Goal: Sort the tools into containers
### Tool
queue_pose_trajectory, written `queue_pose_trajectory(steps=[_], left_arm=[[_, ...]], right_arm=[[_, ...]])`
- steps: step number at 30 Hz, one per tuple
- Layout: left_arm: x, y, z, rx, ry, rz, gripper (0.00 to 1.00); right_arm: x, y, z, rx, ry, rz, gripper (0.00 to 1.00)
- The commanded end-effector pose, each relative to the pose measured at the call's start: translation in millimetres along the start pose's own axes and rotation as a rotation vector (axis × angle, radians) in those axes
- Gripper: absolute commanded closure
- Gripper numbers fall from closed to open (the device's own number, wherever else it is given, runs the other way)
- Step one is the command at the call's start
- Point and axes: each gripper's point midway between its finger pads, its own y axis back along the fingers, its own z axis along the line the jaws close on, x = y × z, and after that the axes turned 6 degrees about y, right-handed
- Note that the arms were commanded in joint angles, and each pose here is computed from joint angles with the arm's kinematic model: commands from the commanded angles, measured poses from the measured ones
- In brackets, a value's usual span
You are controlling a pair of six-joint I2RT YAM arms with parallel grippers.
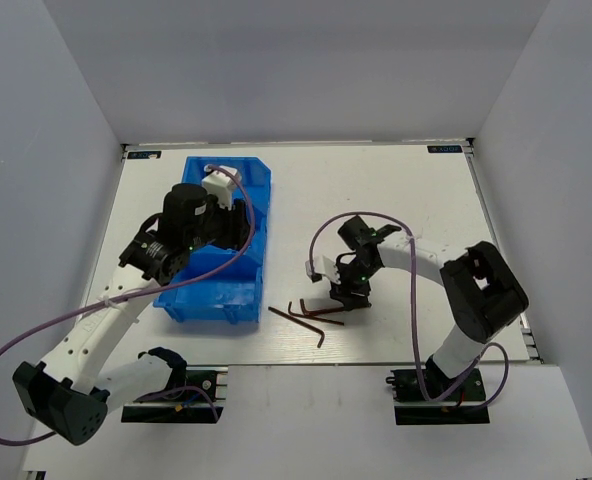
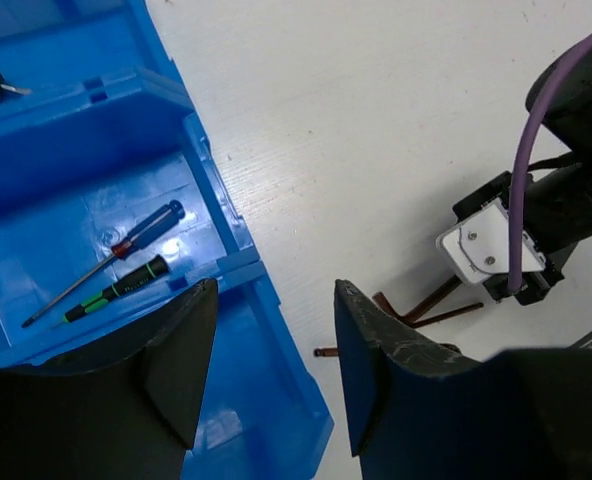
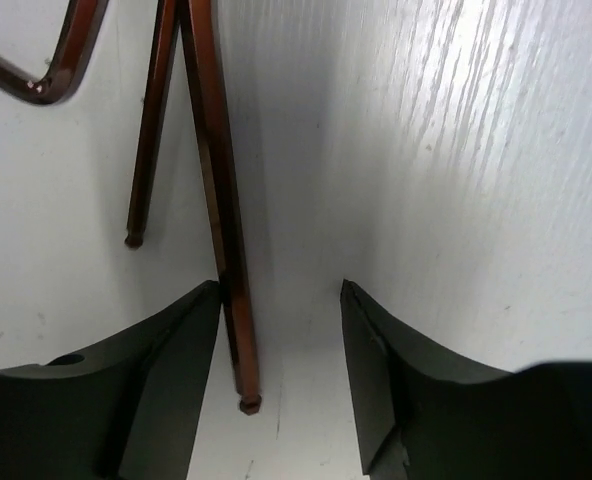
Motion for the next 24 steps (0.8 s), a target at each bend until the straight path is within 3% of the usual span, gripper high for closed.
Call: queue_pose_trajectory(steps=[1,5,11,12,15,18,24], left_arm=[[7.3,7.6,1.7,-0.015,0.045,0.011,0.40],[-4.1,16.3,1.4,-0.029,0.044,-0.015,0.40],[-8.2,30.1,3.0,-0.045,0.043,-0.037,0.40],[-8.2,30.1,2.9,-0.045,0.043,-0.037,0.40],[-5.5,31.2,0.7,-0.034,0.062,-0.034,0.40],[-7.0,33.8,0.1,-0.031,0.062,-0.043,0.40],[-9.9,38.5,-1.1,-0.029,0.061,-0.052,0.40]], right_arm=[[17.2,-24.8,2.8,0.041,0.020,0.100,0.44],[28.1,-36.1,5.6,0.114,0.075,0.215,0.51],[41.0,-49.9,24.9,0.128,0.091,0.285,0.54],[39.0,-50.9,26.8,0.118,0.097,0.286,0.66],[31.9,-49.6,29.6,0.070,0.086,0.275,0.87],[29.2,-49.6,32.7,0.016,0.065,0.291,1.00],[18.7,-36.8,18.3,0.049,-0.042,0.291,1.00]])
